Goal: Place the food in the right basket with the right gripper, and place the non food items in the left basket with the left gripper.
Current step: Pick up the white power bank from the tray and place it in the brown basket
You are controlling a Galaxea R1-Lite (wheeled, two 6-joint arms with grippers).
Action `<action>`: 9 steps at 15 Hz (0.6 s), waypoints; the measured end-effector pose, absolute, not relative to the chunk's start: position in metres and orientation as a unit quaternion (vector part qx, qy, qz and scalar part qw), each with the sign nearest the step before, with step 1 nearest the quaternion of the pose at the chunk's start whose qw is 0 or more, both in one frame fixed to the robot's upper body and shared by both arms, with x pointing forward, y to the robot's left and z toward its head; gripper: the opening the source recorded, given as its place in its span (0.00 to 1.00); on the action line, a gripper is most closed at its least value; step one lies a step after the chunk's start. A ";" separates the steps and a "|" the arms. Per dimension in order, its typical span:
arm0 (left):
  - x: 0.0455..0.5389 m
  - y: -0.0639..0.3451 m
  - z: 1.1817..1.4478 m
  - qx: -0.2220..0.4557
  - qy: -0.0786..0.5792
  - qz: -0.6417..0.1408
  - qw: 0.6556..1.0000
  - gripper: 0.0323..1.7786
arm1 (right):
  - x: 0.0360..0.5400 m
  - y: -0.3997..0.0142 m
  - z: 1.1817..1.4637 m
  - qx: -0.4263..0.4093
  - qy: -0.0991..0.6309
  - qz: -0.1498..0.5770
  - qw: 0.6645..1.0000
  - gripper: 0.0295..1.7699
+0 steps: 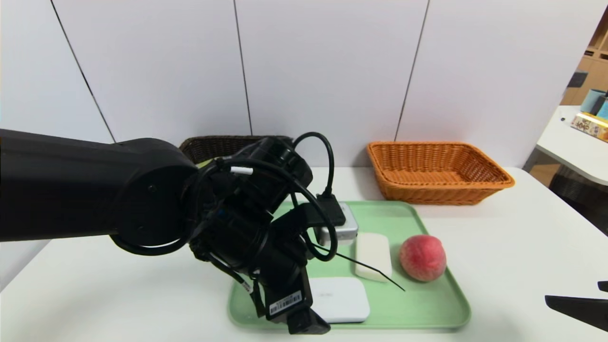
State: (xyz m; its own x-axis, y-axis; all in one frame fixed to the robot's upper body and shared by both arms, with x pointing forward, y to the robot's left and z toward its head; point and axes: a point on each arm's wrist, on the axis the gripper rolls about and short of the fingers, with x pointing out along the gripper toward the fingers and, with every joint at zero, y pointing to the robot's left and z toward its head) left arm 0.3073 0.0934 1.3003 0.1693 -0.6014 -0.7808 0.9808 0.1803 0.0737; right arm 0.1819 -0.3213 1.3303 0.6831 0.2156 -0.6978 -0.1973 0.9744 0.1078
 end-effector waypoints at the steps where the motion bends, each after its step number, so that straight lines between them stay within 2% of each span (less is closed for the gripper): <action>1: 0.309 0.092 1.296 0.304 0.318 -0.563 0.699 0.95 | 0.182 -0.322 1.330 0.013 0.382 0.111 0.917 0.96; 9: 0.320 0.080 1.279 0.305 0.321 -0.565 0.696 0.95 | 0.181 -0.323 1.330 0.014 0.382 0.105 0.918 0.96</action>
